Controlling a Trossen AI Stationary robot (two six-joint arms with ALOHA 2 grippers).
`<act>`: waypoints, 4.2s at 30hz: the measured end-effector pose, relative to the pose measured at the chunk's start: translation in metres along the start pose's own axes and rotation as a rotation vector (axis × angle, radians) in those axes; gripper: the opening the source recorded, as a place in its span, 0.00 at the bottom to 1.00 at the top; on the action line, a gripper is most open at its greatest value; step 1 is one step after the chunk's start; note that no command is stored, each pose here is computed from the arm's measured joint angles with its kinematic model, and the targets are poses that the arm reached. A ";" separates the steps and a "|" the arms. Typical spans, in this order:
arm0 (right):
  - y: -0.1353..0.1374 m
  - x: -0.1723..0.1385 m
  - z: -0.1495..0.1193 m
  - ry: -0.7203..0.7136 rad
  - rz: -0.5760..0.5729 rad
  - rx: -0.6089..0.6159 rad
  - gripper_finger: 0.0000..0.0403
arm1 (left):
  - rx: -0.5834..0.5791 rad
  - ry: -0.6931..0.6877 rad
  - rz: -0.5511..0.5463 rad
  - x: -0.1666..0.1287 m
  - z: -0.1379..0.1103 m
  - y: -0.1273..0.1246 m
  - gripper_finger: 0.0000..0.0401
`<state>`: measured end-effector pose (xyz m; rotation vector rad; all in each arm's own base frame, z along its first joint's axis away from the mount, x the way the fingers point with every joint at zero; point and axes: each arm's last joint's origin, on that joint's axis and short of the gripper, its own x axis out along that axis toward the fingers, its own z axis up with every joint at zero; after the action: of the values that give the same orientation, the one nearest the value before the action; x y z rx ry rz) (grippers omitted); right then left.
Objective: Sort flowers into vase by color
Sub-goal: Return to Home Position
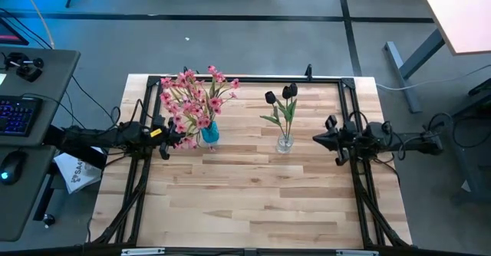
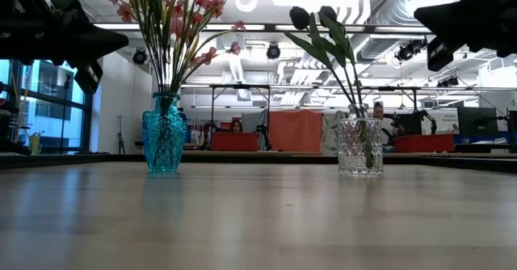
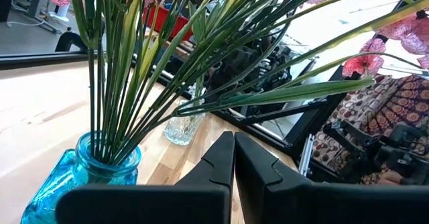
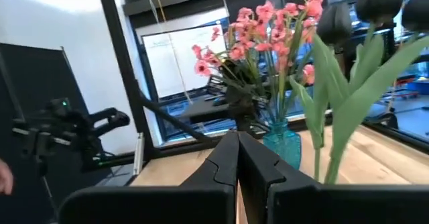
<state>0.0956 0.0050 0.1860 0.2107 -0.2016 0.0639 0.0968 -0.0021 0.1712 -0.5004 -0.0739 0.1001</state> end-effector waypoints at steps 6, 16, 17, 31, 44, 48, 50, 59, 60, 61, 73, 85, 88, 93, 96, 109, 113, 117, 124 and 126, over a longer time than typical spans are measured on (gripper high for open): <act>0.000 0.000 -0.007 0.089 0.078 0.010 0.00 | 0.000 0.000 0.000 0.000 0.000 0.000 0.00; -0.001 -0.001 -0.019 0.218 0.065 0.095 0.00 | 0.000 0.000 0.000 0.000 0.000 0.000 0.00; -0.002 -0.001 -0.019 0.217 0.059 0.095 0.00 | 0.000 0.000 0.000 0.000 0.000 0.000 0.00; -0.002 -0.001 -0.019 0.219 0.056 0.116 0.00 | 0.000 0.000 0.000 0.000 0.000 0.000 0.00; -0.003 -0.002 -0.017 0.192 0.042 0.113 0.00 | -0.001 -0.003 -0.002 0.000 0.000 0.000 0.00; -0.003 -0.002 -0.017 0.193 0.041 0.113 0.00 | -0.001 -0.004 -0.003 0.000 0.000 0.000 0.00; -0.003 -0.002 -0.017 0.193 0.041 0.113 0.00 | -0.001 -0.003 -0.004 0.000 0.000 0.000 0.00; -0.003 -0.002 -0.017 0.193 0.041 0.113 0.00 | -0.002 0.008 -0.021 0.000 -0.001 -0.002 0.00; -0.003 -0.002 -0.017 0.193 0.041 0.113 0.00 | -0.002 0.006 -0.020 0.000 0.000 -0.002 0.00; -0.003 -0.002 -0.017 0.193 0.041 0.113 0.00 | -0.001 0.003 -0.019 0.000 0.000 -0.002 0.00; -0.003 -0.002 -0.017 0.194 0.041 0.113 0.00 | 0.494 0.048 -0.123 -0.001 -0.004 -0.004 0.00; -0.003 -0.002 -0.017 0.194 0.041 0.113 0.00 | 0.315 0.066 -0.114 0.000 -0.004 -0.004 0.00; -0.003 -0.002 -0.017 0.194 0.041 0.113 0.00 | 0.316 0.067 -0.114 0.000 -0.005 -0.004 0.00; -0.003 -0.002 -0.017 0.194 0.041 0.113 0.00 | 0.316 0.067 -0.114 0.000 -0.005 -0.004 0.00; -0.003 -0.002 -0.017 0.194 0.041 0.113 0.00 | 0.316 0.067 -0.114 0.000 -0.005 -0.004 0.00; -0.003 -0.002 -0.017 0.194 0.041 0.113 0.00 | 0.316 0.067 -0.114 0.000 -0.005 -0.004 0.00; -0.003 -0.002 -0.017 0.194 0.041 0.113 0.00 | 0.316 0.067 -0.114 0.000 -0.005 -0.004 0.00; -0.003 -0.002 -0.017 0.194 0.041 0.113 0.00 | 0.316 0.067 -0.114 0.000 -0.005 -0.004 0.00; -0.003 -0.002 -0.017 0.194 0.041 0.113 0.00 | 0.316 0.067 -0.114 0.000 -0.005 -0.004 0.00; -0.003 -0.002 -0.017 0.194 0.041 0.113 0.00 | 0.316 0.067 -0.114 0.000 -0.005 -0.004 0.00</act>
<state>0.0971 0.0054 0.1691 0.3112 -0.0093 0.1364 0.0973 -0.0076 0.1690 -0.1831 -0.0204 -0.0167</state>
